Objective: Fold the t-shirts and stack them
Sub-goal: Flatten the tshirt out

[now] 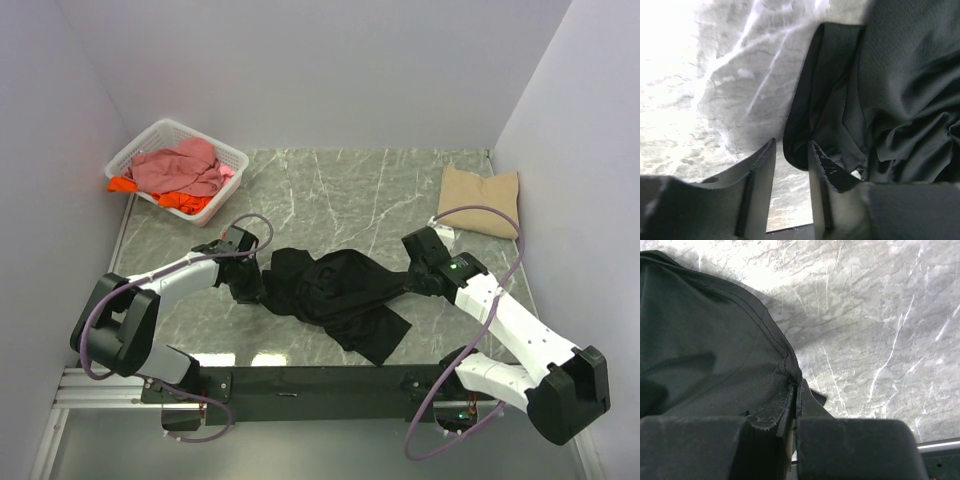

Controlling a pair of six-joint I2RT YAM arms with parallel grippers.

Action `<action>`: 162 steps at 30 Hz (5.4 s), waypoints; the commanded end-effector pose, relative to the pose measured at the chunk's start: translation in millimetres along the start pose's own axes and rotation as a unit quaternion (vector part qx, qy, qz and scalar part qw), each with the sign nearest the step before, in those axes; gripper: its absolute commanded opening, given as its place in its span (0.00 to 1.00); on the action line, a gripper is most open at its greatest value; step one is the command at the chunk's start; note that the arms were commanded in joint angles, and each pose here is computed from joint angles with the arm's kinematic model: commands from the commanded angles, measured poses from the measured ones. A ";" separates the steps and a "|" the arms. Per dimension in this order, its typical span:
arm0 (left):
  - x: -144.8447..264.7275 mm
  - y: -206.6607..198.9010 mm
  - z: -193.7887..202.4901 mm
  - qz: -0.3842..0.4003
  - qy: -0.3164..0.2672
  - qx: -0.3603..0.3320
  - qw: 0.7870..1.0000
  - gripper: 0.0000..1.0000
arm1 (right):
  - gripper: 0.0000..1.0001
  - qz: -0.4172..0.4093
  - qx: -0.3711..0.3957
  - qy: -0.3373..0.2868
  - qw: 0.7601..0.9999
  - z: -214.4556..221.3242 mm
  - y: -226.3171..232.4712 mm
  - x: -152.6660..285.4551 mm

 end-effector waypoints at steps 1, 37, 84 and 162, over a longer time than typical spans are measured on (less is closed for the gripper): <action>2.1 -2.8 6.8 0.020 0.012 0.000 1.000 0.34 | 0.00 -0.002 -0.013 -0.026 1.000 -15.5 2.4 3.1; 368.0 -68.7 -132.3 0.258 -0.389 0.037 0.884 0.00 | 0.00 -0.057 -0.024 -0.294 0.954 -175.3 -39.1 201.9; 497.4 -38.5 12.0 0.410 -0.444 -0.097 0.791 0.01 | 0.00 -0.292 -0.051 -0.342 0.892 -78.1 -57.5 362.0; 257.6 -157.3 -143.3 0.328 -0.284 -0.199 0.879 0.01 | 0.00 -0.083 -0.053 -0.324 0.941 -193.1 -56.9 135.0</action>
Point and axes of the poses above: each gripper's point midway between its finger pads, its own x axis back along the fingers, its own y axis along the line the jaws close on, z = x × y, the point moved 8 cm from there along x, back along the fingers, and after that the axes turned 12 degrees about x, right-handed, at the moved point
